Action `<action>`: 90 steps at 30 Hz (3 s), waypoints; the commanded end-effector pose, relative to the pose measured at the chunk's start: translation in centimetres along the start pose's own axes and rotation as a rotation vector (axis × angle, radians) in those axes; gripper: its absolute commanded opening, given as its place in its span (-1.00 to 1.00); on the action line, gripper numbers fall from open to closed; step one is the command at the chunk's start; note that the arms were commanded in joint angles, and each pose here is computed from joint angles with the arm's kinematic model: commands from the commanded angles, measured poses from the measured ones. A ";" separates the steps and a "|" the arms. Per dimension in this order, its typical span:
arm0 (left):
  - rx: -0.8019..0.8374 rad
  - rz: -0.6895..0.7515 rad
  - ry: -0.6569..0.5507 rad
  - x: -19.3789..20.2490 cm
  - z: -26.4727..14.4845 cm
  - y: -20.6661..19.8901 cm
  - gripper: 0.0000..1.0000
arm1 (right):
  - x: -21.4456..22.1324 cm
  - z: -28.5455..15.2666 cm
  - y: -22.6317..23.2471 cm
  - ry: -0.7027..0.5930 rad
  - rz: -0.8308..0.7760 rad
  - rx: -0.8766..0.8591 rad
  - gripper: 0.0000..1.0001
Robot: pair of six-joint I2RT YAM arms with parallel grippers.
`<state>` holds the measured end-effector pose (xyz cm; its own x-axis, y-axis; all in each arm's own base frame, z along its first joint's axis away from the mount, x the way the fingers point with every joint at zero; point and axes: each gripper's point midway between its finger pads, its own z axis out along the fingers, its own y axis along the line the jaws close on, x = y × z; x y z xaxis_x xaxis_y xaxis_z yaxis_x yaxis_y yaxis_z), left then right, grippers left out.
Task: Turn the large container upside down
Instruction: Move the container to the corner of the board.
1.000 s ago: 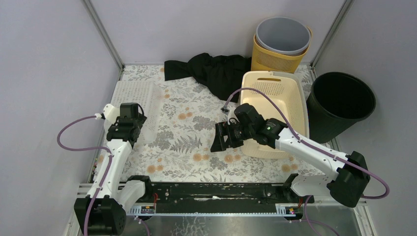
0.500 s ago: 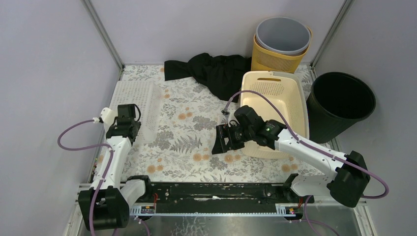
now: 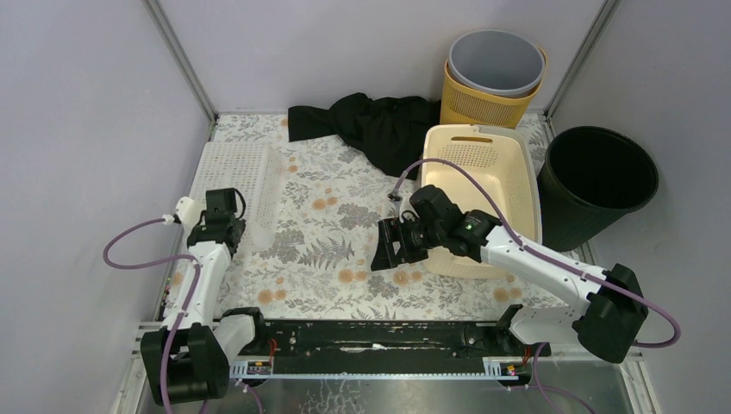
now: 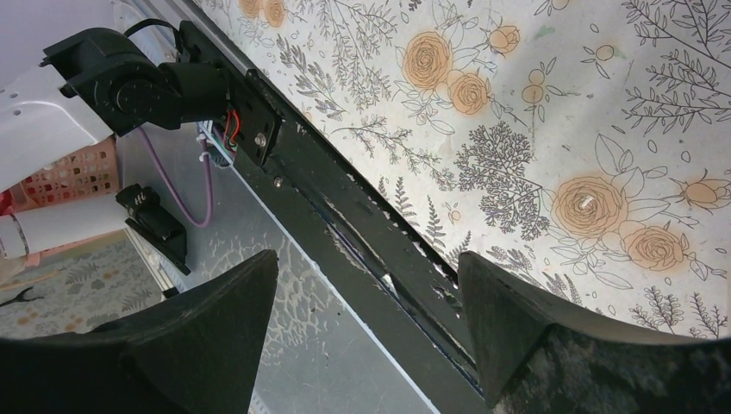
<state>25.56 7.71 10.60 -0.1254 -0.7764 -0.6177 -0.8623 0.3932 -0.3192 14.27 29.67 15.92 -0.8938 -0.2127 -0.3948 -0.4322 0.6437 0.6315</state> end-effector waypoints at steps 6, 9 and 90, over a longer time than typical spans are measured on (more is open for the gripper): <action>-0.025 -0.027 -0.070 -1.6 2.4 -0.7 -0.39 | -0.3 0.3 1.3 -0.011 -0.009 -0.046 0.66; -0.035 -0.018 -0.057 -1.7 3.2 -1.3 -0.41 | -0.1 0.2 1.1 -0.012 -0.009 -0.038 0.66; 0.008 -0.043 0.039 -4.7 15.5 -13.8 -0.42 | 0.9 -0.2 -0.2 -0.015 -0.007 0.004 0.68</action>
<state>44.49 12.77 5.73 -0.1401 -0.8150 -0.5622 -0.8784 0.3644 -0.3093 13.32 28.86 14.72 -0.9003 -0.2194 -0.3759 -0.4207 0.6603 0.6221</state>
